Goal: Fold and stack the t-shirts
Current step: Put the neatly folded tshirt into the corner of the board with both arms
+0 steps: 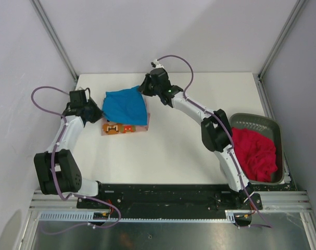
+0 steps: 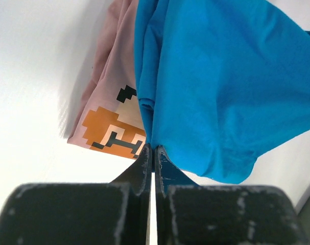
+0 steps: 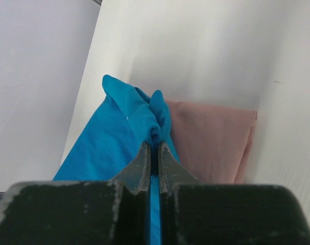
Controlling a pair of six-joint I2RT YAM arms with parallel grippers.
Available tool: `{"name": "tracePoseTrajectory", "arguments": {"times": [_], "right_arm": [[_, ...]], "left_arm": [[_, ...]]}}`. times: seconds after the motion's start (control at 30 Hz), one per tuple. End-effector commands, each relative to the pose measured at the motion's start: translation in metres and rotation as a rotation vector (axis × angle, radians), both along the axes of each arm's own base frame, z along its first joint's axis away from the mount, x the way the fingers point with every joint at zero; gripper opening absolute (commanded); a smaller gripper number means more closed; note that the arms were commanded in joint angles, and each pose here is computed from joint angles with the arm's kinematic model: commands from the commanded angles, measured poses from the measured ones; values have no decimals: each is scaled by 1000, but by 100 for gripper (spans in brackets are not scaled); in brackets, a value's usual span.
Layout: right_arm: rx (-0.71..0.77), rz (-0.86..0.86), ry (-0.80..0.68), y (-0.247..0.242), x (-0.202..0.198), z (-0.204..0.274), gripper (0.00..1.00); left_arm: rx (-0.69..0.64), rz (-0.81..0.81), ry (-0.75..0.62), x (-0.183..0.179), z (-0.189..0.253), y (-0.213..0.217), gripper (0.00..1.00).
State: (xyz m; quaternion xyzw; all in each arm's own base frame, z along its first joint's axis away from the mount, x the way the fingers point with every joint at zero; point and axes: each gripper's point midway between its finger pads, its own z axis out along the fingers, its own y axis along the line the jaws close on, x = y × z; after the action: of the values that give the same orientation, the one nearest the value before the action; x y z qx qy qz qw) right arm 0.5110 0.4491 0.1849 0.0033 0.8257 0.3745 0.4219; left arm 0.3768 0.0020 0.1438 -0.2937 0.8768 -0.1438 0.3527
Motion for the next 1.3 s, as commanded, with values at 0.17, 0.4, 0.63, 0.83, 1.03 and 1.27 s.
{"name": "tracePoseTrajectory", "arguments": {"times": [0.17,0.4,0.63,0.83,1.03,1.27], "right_arm": [[85,-3,-80,11,14,38,0],[80,-7,-66,10,15,30,0],[50,-19,-37,1,19,9,1],[-28,-72,64,-31,39,-40,52],[-20,-85,120,-64,56,-42,66],[-47,-108,97,-86,40,-10,66]], "left_arm": [[35,1,-9,5,0,13,0],[39,8,8,1,-7,17,0],[29,42,96,-11,-39,25,0],[-61,98,281,-36,-101,22,0],[-65,103,265,-39,-98,21,25],[-22,84,94,-17,-39,27,47]]}}
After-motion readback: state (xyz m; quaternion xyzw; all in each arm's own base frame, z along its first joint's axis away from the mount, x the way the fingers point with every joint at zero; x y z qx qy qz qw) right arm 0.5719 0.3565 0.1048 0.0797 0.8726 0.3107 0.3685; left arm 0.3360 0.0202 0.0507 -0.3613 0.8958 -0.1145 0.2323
